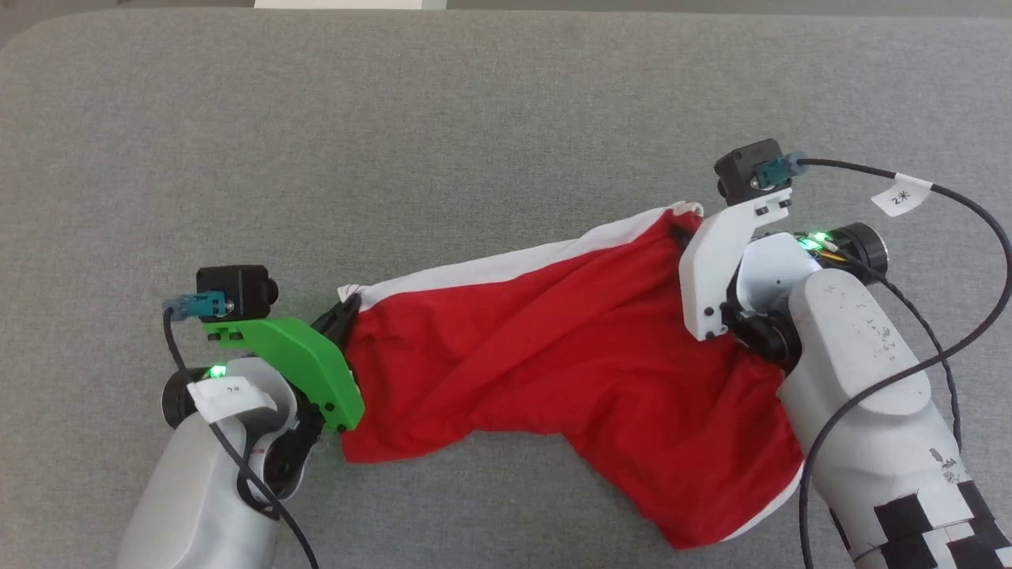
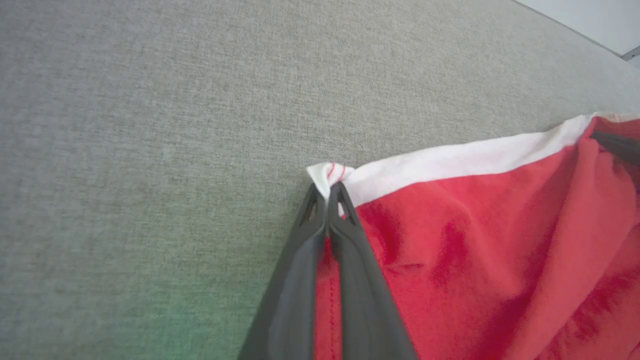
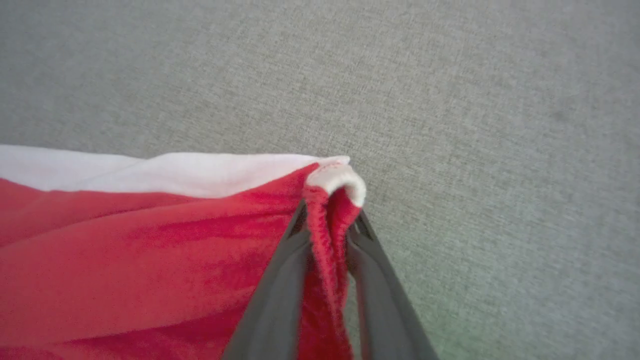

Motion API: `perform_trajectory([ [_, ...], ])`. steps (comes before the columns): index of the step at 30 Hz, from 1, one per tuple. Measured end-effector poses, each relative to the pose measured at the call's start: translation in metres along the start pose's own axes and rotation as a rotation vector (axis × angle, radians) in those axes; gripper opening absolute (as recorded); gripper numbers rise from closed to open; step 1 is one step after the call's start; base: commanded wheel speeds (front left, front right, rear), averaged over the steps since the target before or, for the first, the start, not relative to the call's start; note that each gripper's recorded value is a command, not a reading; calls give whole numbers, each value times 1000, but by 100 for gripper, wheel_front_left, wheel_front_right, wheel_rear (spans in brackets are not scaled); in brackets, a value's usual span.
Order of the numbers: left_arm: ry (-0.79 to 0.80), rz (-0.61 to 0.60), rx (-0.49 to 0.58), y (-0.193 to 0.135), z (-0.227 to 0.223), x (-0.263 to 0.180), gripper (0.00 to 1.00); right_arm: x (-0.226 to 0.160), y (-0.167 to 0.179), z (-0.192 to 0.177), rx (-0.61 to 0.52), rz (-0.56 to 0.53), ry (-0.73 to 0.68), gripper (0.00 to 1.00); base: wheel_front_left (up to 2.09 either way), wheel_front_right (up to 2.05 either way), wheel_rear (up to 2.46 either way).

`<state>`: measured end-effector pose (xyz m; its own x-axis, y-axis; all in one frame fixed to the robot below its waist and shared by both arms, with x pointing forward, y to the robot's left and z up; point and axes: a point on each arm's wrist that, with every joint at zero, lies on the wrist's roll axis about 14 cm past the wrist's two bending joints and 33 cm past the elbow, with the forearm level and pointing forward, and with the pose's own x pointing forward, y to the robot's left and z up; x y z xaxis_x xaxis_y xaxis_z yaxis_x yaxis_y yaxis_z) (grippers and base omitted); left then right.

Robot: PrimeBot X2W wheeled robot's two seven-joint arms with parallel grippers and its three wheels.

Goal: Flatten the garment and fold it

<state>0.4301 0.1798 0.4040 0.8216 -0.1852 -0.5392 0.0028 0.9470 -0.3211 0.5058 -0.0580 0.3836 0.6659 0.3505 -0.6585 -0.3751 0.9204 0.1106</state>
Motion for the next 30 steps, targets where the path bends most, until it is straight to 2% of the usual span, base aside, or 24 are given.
perform_trajectory([
  [5,-45,-14,-28,-5,10,-2,0,-5,4,16,20,19,-61,0,0,0,0],
  [9,-113,-36,-42,-10,37,-3,0,-16,9,52,76,56,-152,0,0,0,0],
  [12,-201,-45,1,-12,83,-1,0,-26,9,92,93,74,-229,0,0,0,0],
  [17,-343,-28,108,-13,175,6,0,-54,7,188,120,124,-408,0,0,0,0],
  [21,-485,-14,170,-22,250,5,0,-83,6,261,-1,84,-571,0,0,0,0],
  [27,-720,2,244,-41,337,-8,0,-120,-1,336,-61,47,-811,0,0,0,0],
  [30,-800,1,251,-46,362,-12,0,-134,-7,360,-55,36,-919,0,0,0,0],
])
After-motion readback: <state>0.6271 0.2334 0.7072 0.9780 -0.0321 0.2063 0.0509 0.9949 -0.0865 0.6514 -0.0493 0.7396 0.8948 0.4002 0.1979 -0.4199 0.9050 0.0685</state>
